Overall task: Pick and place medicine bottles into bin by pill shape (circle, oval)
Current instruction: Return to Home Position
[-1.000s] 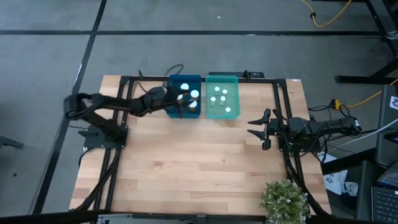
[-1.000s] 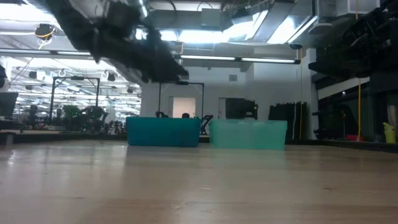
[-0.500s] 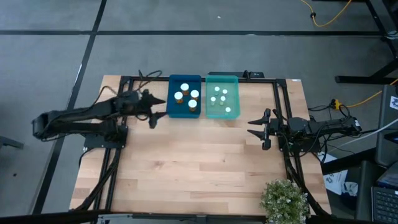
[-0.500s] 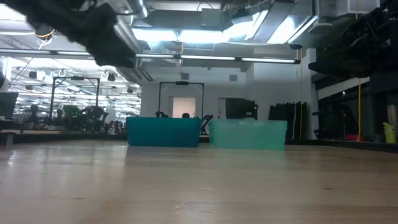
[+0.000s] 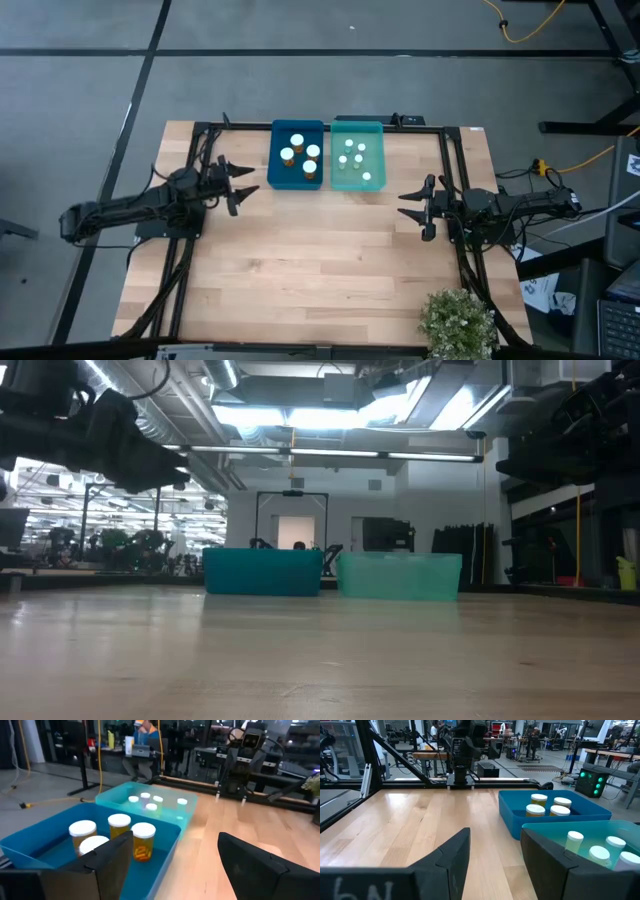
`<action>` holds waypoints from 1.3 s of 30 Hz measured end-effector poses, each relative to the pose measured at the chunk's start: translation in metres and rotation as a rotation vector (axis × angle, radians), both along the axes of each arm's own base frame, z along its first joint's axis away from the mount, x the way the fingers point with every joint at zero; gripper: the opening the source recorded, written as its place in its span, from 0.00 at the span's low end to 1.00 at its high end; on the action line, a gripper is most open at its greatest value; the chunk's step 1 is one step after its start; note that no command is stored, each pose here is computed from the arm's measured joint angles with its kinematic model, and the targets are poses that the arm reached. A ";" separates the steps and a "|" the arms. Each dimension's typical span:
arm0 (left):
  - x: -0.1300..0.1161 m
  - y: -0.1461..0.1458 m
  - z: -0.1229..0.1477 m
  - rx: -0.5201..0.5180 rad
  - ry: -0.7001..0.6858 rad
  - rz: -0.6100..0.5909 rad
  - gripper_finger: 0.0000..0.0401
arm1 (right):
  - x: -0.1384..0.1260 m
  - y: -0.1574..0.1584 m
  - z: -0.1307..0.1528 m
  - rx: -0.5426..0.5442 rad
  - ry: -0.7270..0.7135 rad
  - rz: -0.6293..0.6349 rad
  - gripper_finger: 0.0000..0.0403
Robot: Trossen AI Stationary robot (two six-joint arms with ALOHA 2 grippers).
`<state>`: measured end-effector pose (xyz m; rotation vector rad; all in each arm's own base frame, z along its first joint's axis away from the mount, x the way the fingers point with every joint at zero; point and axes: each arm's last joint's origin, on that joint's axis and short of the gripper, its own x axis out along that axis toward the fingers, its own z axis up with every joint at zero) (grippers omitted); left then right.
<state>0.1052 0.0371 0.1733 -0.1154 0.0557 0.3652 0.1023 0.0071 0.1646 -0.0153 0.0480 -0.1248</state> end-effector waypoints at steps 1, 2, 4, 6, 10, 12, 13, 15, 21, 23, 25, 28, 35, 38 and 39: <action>-0.001 0.000 -0.002 0.008 -0.003 0.004 0.70 | 0.000 0.000 0.000 0.001 0.000 0.000 0.44; -0.002 0.000 -0.004 0.012 -0.009 0.007 0.70 | 0.000 0.000 0.000 0.001 0.000 0.000 0.44; -0.003 -0.001 -0.008 0.015 -0.011 0.009 0.70 | 0.000 0.000 0.000 -0.001 0.000 0.000 0.44; -0.004 -0.001 -0.010 0.020 -0.017 0.009 0.70 | 0.000 0.000 0.000 0.000 0.000 0.000 0.44; -0.004 -0.001 -0.012 0.015 -0.005 0.009 0.70 | 0.000 0.000 0.000 0.000 0.000 0.000 0.44; -0.004 -0.001 -0.012 0.005 -0.004 0.010 0.70 | 0.000 0.000 0.000 0.001 0.000 0.000 0.44; -0.004 -0.001 -0.012 0.007 -0.003 0.009 0.70 | 0.000 0.000 0.000 0.000 0.000 0.000 0.44; -0.004 -0.001 -0.012 0.011 0.000 0.009 0.70 | 0.000 0.000 0.000 0.000 0.000 0.000 0.44; -0.004 -0.001 -0.012 0.011 -0.001 0.009 0.70 | 0.000 0.000 0.000 0.000 0.000 0.000 0.44; -0.004 -0.001 -0.012 0.011 -0.001 0.009 0.70 | 0.000 0.000 0.000 0.001 0.000 0.000 0.44; -0.004 -0.001 -0.012 0.011 -0.001 0.009 0.70 | 0.000 0.000 0.000 -0.001 0.000 0.000 0.44; -0.004 -0.001 -0.012 0.012 -0.001 0.009 0.70 | 0.000 0.000 0.000 0.001 0.000 0.000 0.44; -0.004 -0.001 -0.012 0.012 -0.001 0.009 0.70 | 0.000 0.000 0.000 -0.001 0.000 0.000 0.44; -0.004 -0.001 -0.012 0.012 -0.001 0.008 0.70 | 0.000 0.000 0.000 0.001 0.000 0.000 0.44; -0.004 -0.001 -0.012 0.012 -0.001 0.008 0.70 | 0.000 0.000 0.000 0.001 0.000 0.000 0.44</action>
